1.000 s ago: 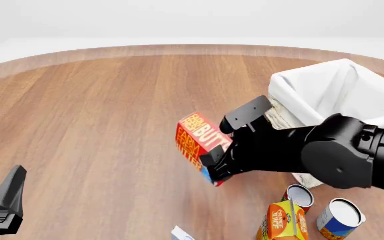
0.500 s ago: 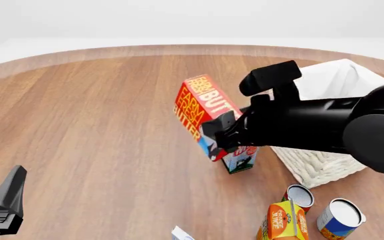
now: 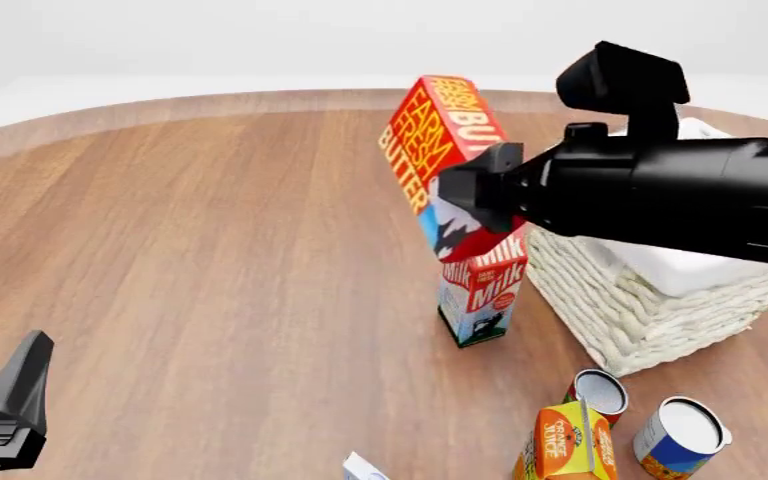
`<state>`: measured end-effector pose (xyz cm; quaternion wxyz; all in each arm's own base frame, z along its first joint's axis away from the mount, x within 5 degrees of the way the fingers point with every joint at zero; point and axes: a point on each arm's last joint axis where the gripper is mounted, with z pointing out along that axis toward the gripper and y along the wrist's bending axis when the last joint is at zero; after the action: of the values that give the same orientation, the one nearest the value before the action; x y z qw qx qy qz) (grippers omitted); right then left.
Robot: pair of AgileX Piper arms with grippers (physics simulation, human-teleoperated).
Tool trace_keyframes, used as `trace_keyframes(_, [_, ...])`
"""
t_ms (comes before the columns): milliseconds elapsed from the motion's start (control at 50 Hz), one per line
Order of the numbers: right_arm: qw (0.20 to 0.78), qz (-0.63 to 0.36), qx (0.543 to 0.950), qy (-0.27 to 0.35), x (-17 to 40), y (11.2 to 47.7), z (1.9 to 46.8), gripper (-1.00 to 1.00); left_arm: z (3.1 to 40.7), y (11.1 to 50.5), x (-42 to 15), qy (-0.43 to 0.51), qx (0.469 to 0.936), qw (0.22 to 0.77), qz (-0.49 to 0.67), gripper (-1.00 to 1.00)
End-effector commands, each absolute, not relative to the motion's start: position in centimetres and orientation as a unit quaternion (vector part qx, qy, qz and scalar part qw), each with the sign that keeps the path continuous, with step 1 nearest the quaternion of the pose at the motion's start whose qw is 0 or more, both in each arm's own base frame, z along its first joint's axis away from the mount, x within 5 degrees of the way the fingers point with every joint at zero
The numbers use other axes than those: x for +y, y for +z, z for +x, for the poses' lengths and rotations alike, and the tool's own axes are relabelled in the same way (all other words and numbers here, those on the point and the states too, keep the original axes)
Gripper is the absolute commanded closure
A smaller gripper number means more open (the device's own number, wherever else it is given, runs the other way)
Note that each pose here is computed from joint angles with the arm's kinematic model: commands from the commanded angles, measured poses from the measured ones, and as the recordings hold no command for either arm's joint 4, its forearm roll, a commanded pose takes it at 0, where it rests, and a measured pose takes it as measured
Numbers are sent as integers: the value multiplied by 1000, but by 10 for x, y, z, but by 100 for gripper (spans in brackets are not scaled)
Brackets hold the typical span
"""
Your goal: Pick up the cream cheese box and the butter, and put them in the basket.
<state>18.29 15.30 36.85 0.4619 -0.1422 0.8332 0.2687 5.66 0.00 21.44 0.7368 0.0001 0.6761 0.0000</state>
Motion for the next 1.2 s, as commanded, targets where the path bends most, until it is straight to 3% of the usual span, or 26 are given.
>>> trace_keyframes(20, [487,-95,821,284,139,385,185,100,57,214,0,0,676,737,0,-100])
trace_keyframes(740, [557,76,782,270,74,420,201,100,57,214,0,0,676,737,0,-100])
trace_keyframes(1200, [556,167,779,236,42,396,219,100,57,214,0,0,676,737,0,-100])
